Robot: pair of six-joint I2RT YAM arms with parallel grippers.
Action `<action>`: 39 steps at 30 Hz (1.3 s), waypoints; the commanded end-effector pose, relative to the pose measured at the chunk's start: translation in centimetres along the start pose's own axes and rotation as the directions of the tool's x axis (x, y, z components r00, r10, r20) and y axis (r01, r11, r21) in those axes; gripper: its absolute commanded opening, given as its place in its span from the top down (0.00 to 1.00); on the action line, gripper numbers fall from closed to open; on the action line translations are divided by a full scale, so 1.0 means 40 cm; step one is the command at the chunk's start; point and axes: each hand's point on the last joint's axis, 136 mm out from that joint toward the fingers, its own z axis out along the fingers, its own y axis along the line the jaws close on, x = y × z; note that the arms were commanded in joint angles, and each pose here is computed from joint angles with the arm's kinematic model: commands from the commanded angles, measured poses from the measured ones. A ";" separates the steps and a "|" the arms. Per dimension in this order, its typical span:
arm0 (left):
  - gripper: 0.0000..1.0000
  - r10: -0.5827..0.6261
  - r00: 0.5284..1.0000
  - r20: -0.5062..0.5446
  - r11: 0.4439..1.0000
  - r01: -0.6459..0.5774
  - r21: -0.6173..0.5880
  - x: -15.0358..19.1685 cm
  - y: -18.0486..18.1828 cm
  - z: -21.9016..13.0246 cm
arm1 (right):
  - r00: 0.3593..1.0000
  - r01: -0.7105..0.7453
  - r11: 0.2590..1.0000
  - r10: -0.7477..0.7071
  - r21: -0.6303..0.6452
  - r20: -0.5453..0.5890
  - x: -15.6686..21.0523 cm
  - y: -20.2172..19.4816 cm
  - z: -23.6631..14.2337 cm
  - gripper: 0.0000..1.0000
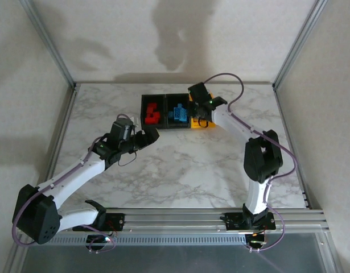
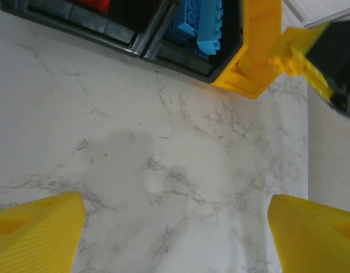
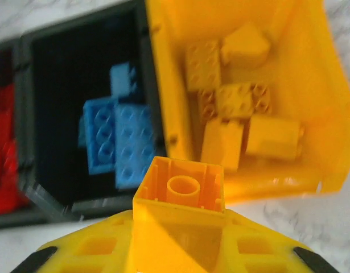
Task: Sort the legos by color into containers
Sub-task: Place the lego in the container.
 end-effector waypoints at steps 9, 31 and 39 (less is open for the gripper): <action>0.17 -0.007 0.999 0.051 1.000 0.008 -0.028 -0.006 0.008 -0.018 | 0.998 -0.048 0.998 0.046 0.045 0.031 -0.148 -0.061 0.179 0.70; 0.03 0.070 0.986 0.152 0.986 -0.045 -0.162 -0.107 0.033 -0.046 | 0.977 -0.036 0.998 0.045 -0.049 0.208 -0.216 -0.063 -0.058 0.27; 0.00 0.181 0.914 0.364 0.945 -0.059 -0.322 -0.283 0.082 -0.133 | 0.931 -0.048 0.998 0.060 -0.042 0.360 -0.135 -0.169 -0.211 0.01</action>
